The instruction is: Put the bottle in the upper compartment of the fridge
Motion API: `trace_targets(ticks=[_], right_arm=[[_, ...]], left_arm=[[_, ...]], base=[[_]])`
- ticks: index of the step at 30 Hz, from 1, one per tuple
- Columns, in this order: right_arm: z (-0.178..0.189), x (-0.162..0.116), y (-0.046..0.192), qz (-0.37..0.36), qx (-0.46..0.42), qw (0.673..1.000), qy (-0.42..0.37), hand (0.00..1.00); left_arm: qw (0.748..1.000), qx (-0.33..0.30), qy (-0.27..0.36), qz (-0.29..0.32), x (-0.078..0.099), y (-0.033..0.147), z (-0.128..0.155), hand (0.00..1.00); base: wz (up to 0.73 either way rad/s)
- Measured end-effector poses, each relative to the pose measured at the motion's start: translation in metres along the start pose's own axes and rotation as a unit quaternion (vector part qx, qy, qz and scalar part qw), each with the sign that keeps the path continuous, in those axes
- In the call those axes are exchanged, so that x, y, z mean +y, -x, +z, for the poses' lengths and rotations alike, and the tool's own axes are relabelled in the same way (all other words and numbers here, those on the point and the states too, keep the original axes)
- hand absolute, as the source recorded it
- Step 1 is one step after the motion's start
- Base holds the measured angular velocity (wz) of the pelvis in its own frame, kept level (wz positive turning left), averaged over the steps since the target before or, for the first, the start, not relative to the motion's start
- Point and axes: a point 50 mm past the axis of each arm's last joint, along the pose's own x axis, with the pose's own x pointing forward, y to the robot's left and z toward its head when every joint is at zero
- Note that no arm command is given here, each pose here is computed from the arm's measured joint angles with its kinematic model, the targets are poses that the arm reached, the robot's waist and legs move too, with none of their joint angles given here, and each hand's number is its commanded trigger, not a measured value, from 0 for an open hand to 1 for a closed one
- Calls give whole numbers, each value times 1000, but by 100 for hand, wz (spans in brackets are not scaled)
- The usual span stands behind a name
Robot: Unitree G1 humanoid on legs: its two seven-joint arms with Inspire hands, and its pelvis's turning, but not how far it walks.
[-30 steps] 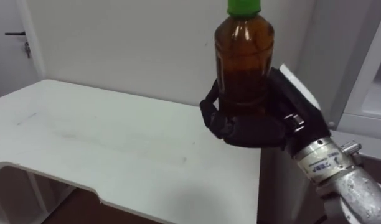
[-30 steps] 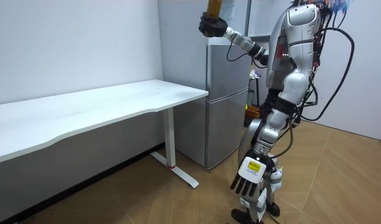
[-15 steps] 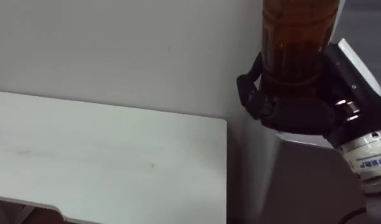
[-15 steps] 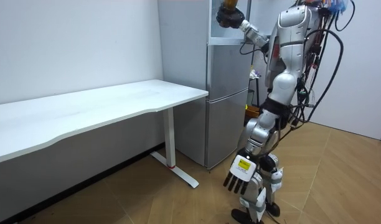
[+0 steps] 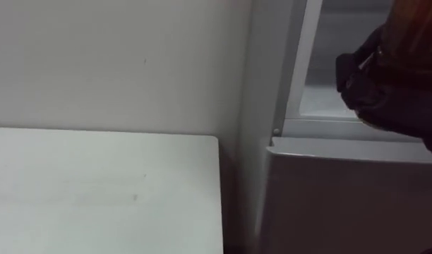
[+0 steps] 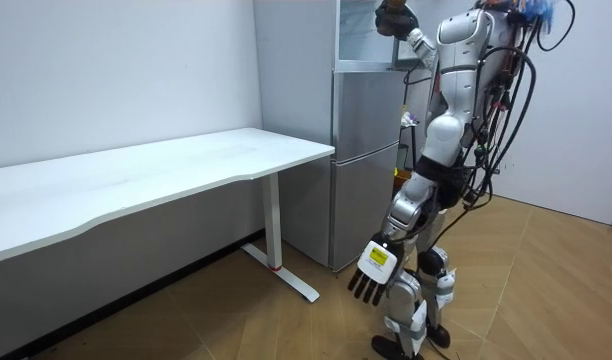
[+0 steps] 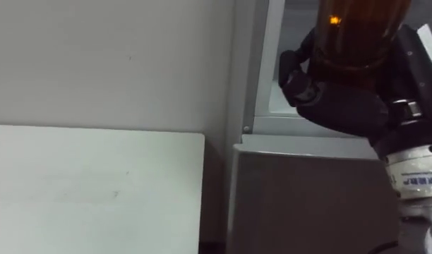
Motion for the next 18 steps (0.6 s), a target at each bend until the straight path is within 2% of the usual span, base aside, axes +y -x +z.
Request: trace_targets(ticks=[18], right_arm=[[-15,-19,2,-45,42,998,31,100]], left_arm=[[1000,1,-5,-1,1,1,-3,0]], base=[[-3]])
